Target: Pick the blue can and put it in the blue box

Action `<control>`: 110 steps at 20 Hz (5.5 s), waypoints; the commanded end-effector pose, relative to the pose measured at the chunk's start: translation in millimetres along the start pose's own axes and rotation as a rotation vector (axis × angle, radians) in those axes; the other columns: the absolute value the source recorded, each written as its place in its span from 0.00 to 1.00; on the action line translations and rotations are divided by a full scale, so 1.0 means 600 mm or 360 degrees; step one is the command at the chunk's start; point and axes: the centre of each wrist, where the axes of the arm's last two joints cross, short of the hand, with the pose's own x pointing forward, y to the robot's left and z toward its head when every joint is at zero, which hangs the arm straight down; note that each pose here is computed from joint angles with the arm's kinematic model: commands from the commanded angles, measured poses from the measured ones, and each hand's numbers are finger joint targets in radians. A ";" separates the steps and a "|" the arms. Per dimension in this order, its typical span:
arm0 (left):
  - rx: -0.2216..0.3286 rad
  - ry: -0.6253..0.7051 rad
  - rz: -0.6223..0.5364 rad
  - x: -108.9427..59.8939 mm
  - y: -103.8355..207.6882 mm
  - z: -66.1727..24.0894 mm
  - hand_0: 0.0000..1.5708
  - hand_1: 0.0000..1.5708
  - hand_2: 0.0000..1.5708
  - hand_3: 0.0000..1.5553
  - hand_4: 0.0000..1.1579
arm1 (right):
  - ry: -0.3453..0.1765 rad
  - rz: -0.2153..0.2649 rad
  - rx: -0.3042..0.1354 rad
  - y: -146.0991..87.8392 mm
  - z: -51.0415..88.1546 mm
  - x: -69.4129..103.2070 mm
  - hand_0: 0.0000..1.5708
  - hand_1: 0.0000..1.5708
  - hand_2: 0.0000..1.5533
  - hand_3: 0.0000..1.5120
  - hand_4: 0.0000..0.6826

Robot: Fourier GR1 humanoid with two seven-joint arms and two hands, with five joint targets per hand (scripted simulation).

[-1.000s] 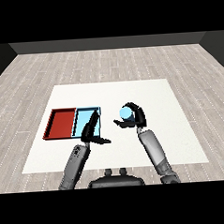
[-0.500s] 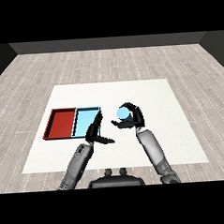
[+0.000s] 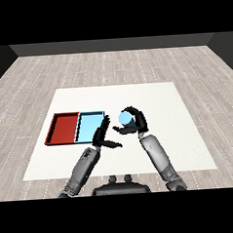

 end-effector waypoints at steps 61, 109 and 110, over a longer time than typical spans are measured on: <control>0.0165 -0.0182 0.0188 -0.089 -0.037 -0.023 1.00 1.00 1.00 0.99 0.97 | 0.0042 -0.0417 0.0187 0.076 0.016 -0.036 0.00 0.00 0.00 0.00 0.00; 0.1056 0.1199 -0.0862 -0.105 0.233 -0.056 0.93 0.93 0.84 0.00 0.60 | -0.0008 -0.0708 -0.0497 -0.178 0.121 -0.113 0.00 0.00 0.00 0.00 0.00; 0.1074 0.1211 -0.0858 -0.105 0.229 -0.061 0.89 0.89 0.82 0.25 0.54 | -0.0030 -0.0736 -0.0523 -0.172 0.124 -0.103 0.00 0.00 0.00 0.00 0.00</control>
